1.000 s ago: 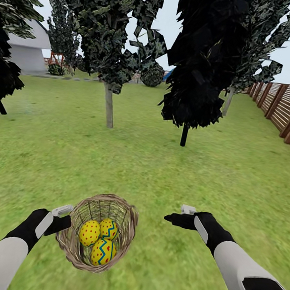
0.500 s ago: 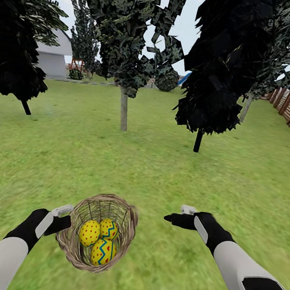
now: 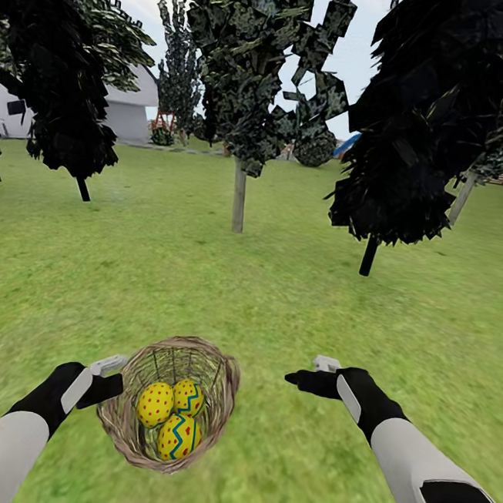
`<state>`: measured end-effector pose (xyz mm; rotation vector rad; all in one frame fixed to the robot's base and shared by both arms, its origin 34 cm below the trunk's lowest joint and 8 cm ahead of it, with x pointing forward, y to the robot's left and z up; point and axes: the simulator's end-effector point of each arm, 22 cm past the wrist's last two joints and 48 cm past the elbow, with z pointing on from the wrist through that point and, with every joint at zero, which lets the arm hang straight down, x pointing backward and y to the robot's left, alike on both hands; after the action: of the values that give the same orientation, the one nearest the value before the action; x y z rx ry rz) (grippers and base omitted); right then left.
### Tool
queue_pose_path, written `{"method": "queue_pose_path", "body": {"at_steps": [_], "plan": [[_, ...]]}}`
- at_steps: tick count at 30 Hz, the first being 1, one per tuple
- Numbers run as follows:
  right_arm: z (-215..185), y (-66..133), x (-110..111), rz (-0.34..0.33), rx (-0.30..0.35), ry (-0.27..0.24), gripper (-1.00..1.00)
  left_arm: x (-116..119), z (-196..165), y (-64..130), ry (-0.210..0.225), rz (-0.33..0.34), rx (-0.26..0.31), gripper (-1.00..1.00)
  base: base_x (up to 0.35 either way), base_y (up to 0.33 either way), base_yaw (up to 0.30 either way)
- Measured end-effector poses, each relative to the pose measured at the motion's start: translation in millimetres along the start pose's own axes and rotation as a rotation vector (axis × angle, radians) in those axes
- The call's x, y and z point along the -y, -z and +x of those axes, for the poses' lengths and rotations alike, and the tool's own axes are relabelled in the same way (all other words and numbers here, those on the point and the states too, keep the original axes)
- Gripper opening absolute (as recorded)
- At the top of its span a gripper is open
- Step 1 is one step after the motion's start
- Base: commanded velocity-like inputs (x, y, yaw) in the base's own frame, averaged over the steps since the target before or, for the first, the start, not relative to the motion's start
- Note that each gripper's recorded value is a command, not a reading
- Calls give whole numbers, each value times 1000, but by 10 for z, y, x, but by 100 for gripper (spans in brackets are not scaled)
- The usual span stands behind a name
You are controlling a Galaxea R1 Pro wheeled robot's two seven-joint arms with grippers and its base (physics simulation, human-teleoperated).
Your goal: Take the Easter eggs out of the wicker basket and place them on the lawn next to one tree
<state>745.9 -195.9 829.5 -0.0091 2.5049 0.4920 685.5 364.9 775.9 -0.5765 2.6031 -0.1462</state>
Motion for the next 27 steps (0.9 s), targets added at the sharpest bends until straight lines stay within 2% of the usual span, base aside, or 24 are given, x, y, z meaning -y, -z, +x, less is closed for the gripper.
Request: {"method": "queue_pose_path", "body": {"at_steps": [27], "plan": [[-138,139,-65,-2,31,13,100,55,-118,140,0,14,30,-100,0,0,221]]}}
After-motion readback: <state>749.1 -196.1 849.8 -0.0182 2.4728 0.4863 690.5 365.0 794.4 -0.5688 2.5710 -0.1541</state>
